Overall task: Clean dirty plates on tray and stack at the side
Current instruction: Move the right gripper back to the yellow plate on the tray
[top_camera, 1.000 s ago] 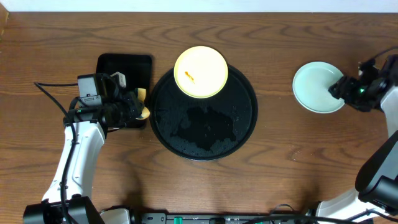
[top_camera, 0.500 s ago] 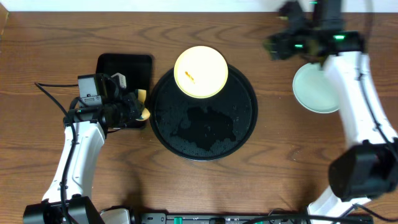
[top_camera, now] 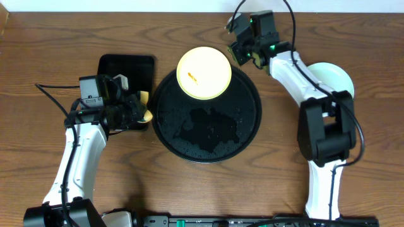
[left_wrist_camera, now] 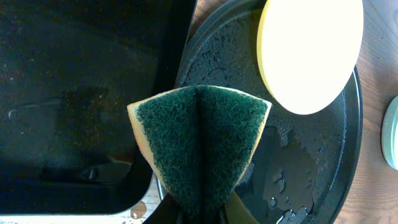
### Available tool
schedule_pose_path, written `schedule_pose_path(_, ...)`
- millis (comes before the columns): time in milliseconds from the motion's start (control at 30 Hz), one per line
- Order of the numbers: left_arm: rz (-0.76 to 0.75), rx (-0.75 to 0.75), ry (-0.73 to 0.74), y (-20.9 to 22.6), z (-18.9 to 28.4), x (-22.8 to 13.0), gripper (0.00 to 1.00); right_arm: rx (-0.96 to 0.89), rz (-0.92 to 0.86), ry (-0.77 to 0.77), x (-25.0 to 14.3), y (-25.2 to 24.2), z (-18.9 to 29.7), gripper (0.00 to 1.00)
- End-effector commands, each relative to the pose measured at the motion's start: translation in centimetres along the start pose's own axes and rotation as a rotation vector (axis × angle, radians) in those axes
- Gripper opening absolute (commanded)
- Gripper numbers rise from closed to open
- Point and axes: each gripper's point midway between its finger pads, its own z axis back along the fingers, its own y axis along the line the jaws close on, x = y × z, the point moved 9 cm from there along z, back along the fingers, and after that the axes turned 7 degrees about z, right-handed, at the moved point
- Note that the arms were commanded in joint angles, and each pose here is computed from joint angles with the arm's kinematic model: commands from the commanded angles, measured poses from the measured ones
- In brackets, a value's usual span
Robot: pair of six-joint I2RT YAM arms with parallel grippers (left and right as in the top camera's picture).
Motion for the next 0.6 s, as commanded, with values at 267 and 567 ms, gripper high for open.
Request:
schedule_pose_path(267,-0.008,0.008,0.001,0.2,0.0,-0.1,0.12,0.117,0.008,0.040,-2.3,4.1,-4.9,0.43)
schedule_pose_path(567,-0.005,0.012,0.007,0.2,0.0,-0.2,0.12,0.126,-0.012,0.079,-3.0,4.2,-4.9,0.19)
